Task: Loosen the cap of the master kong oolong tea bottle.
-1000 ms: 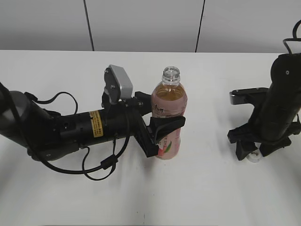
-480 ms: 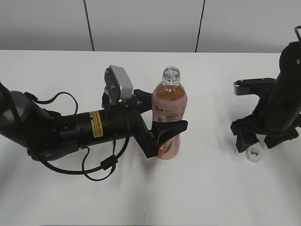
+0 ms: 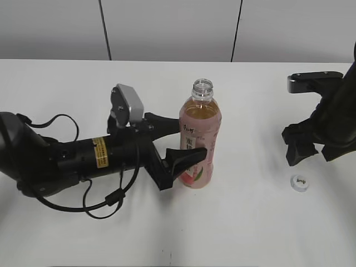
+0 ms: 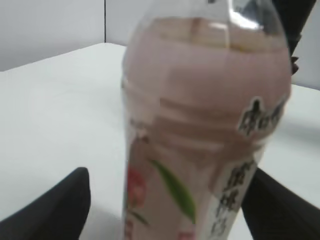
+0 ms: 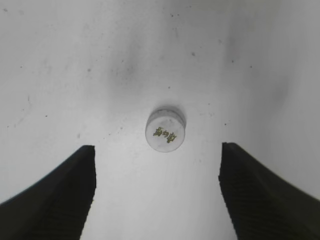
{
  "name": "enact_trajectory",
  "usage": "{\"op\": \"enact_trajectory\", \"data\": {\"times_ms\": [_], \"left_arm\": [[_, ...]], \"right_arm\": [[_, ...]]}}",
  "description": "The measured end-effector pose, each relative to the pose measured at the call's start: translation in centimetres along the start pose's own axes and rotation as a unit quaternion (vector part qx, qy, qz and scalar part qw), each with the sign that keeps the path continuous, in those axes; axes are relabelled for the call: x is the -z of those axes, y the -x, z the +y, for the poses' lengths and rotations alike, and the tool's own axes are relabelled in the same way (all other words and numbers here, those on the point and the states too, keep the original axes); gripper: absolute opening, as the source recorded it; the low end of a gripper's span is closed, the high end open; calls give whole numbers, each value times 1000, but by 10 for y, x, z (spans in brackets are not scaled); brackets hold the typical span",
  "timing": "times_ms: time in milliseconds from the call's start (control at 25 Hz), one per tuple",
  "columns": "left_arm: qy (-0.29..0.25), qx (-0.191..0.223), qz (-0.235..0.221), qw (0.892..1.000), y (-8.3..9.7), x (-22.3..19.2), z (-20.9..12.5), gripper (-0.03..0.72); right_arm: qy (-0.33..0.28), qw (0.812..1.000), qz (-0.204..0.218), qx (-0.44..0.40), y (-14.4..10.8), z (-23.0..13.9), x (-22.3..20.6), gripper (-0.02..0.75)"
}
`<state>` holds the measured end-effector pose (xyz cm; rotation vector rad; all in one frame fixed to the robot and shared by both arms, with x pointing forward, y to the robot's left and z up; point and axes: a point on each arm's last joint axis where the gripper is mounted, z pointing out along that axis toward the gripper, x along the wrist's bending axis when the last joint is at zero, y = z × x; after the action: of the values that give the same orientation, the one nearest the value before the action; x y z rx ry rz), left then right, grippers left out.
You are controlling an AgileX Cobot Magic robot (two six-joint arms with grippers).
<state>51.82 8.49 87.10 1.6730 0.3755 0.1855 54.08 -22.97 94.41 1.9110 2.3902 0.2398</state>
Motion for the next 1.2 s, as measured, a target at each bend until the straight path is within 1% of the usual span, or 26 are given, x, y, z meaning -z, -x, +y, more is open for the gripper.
{"op": "enact_trajectory", "data": {"times_ms": [160,320,400,600,720,840,880,960,1040,1120,1200], "left_arm": [[-15,12,8,1000,-2,13,-8,544],[-17,6,7,1000,-2,25,-2,544],[-12,-3,3,1000,-1,30,6,544],[-3,-33,-16,999,9,40,25,540],[-13,-63,-13,998,12,45,41,531],[-18,-91,5,996,14,50,60,513],[-19,-94,15,995,14,53,67,505],[-21,-107,38,993,15,59,83,496],[-45,-118,71,990,15,66,94,493],[-76,-113,109,985,14,75,103,492],[-114,-84,157,977,11,84,108,490]], "right_arm": [[-3,1000,2,-1,0,-2,5,578],[-2,1000,3,-2,-1,-4,12,578],[0,1000,4,-3,-1,-5,16,578],[16,1000,5,-8,-2,-7,31,578],[24,1000,5,-11,-3,-9,39,578],[26,1000,6,-15,-3,-10,43,578],[23,1000,6,-16,-3,-11,43,578],[17,1000,6,-16,-3,-12,44,578],[11,1000,6,-15,-3,-14,46,578],[6,1000,6,-15,-3,-16,47,578],[2,1000,6,-15,-3,-18,50,578]]}}
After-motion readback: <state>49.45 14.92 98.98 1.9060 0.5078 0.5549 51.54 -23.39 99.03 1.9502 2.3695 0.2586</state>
